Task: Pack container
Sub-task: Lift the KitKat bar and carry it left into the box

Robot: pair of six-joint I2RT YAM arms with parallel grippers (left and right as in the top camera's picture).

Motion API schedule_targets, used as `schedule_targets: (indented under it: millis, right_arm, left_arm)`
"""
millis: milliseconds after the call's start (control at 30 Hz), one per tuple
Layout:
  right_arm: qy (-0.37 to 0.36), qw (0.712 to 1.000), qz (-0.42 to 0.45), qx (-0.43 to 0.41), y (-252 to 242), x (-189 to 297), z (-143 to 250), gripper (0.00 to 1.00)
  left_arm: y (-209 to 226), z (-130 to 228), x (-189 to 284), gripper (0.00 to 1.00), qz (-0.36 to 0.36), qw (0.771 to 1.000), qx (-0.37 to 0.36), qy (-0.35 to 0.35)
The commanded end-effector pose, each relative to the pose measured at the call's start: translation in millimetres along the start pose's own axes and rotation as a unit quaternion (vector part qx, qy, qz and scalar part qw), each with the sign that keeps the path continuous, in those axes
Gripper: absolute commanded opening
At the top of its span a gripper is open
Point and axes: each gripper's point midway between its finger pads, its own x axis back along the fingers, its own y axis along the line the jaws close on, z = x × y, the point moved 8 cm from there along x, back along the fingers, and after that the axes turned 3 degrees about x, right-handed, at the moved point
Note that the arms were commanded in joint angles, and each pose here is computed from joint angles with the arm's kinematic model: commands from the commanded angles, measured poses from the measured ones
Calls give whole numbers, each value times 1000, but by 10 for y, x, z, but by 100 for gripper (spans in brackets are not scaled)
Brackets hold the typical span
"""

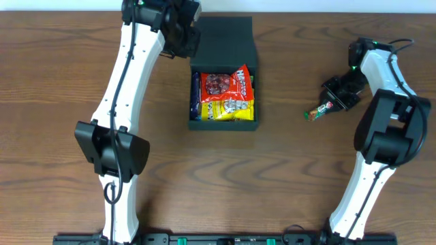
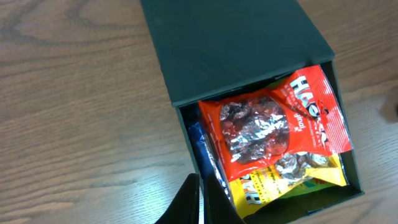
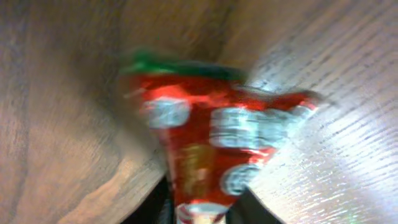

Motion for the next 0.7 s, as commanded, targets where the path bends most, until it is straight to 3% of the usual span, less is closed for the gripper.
schedule_targets:
  millis: [0, 133, 300, 500, 667]
  right_arm:
    - [-3, 999, 24, 22, -11, -135, -27, 15]
    - [-24, 994, 7, 104, 73, -28, -94, 4]
    - [-57, 972, -42, 224, 354, 440, -92, 1]
    - [-91, 881, -122, 447, 970, 1153, 470, 1]
    - [-83, 820, -158, 544, 1490, 1240, 1202, 2]
  left_arm:
    - [71, -38, 223, 6, 18, 999, 12, -27]
    - [263, -37, 498, 7, 5, 998, 30, -57]
    - [488, -17, 725, 11, -8, 995, 52, -81]
    - [717, 14, 862, 13, -21, 992, 76, -95]
    - [748, 19, 868, 15, -23, 992, 79, -95]
